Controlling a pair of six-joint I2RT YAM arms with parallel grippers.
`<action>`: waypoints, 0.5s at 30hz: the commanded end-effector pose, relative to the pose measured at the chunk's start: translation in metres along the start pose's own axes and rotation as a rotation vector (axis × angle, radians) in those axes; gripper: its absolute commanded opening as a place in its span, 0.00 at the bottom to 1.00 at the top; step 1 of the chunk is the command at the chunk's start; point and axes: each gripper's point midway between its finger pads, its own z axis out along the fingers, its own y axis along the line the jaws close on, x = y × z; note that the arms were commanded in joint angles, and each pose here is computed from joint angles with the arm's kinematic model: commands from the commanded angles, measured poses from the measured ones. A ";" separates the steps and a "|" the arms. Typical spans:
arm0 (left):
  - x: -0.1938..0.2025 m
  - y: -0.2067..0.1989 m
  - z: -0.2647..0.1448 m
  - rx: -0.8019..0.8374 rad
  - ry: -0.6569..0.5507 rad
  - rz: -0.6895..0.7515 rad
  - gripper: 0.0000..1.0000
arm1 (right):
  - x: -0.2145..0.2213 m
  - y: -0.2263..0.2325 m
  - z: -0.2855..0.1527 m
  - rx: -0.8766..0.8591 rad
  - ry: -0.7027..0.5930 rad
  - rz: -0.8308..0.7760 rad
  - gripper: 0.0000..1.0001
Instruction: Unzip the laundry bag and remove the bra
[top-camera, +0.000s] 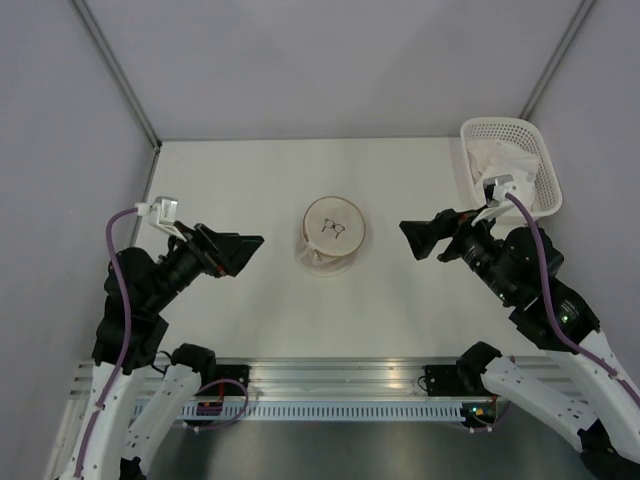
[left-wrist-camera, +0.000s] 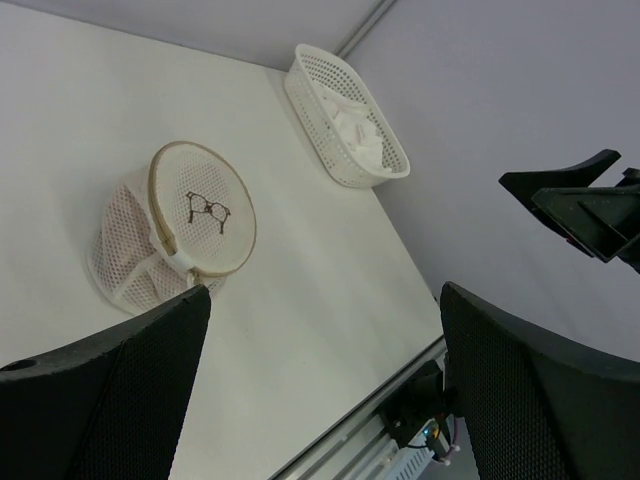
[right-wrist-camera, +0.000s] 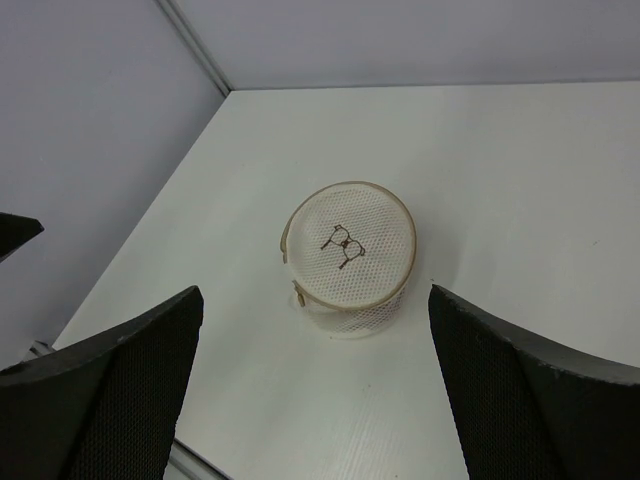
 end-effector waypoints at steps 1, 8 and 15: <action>0.002 -0.008 0.004 0.061 0.002 -0.029 1.00 | -0.005 0.004 0.001 -0.024 -0.025 -0.001 0.98; 0.022 0.003 0.012 0.090 0.015 -0.093 1.00 | 0.020 0.006 0.012 -0.073 -0.003 0.004 0.98; 0.049 0.038 0.023 -0.006 0.043 -0.189 1.00 | 0.042 0.003 0.024 -0.079 0.023 0.043 0.98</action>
